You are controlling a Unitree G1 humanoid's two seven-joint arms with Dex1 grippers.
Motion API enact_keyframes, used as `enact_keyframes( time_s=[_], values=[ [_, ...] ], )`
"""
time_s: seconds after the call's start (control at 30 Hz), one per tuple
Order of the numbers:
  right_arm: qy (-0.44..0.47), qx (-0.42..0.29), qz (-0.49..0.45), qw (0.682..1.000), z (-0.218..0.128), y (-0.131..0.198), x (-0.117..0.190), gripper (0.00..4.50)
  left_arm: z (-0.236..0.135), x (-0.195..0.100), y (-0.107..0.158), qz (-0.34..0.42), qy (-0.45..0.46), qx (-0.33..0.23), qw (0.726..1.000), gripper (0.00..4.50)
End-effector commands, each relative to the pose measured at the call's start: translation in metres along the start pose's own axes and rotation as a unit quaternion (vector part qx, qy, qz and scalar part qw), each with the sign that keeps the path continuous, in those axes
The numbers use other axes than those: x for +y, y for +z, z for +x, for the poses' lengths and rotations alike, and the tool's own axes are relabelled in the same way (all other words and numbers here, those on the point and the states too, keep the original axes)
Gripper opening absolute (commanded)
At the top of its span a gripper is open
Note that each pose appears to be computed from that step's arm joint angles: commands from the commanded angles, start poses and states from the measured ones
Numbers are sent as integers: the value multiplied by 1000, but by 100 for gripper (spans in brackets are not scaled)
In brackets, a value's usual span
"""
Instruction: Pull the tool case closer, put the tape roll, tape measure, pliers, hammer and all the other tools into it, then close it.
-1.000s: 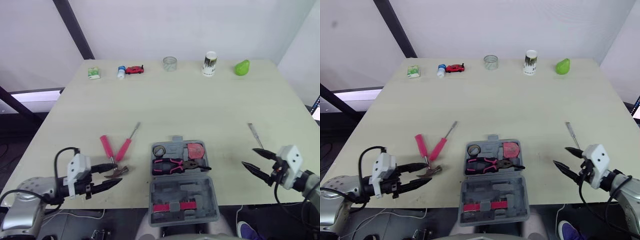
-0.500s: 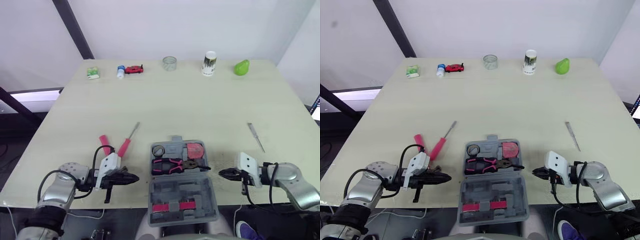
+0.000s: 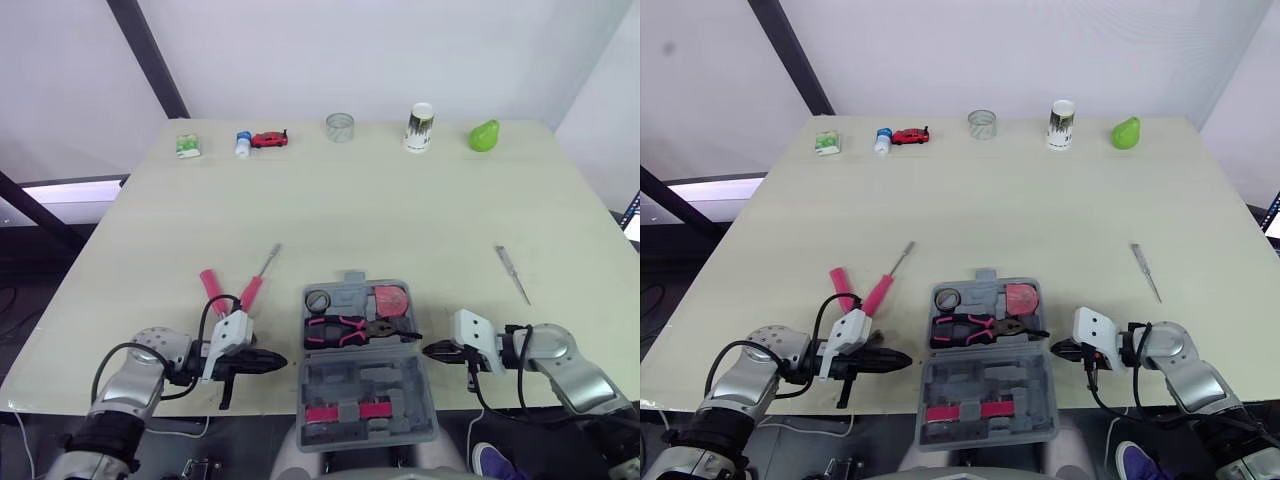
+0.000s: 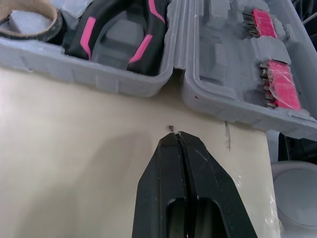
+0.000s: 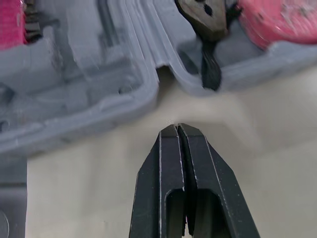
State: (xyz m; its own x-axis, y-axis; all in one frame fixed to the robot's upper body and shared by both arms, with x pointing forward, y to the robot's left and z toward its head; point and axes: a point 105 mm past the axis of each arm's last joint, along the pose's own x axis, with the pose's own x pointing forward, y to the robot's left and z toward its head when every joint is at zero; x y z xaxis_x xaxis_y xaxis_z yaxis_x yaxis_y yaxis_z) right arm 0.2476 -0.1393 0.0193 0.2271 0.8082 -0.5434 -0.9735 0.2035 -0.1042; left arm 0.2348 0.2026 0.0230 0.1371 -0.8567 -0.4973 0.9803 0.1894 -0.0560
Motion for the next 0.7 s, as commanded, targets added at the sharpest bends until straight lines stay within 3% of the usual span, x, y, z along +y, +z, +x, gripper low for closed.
enact_keyframes(
  time_s=[0.03,0.7],
  values=[
    [-2,-12,-17,1000,0,8,-2,3,2,3,3,14,3,0,1000,0],
    [-7,-31,-19,999,12,14,2,3,30,1,4,20,-19,-8,1000,0]
  ],
)
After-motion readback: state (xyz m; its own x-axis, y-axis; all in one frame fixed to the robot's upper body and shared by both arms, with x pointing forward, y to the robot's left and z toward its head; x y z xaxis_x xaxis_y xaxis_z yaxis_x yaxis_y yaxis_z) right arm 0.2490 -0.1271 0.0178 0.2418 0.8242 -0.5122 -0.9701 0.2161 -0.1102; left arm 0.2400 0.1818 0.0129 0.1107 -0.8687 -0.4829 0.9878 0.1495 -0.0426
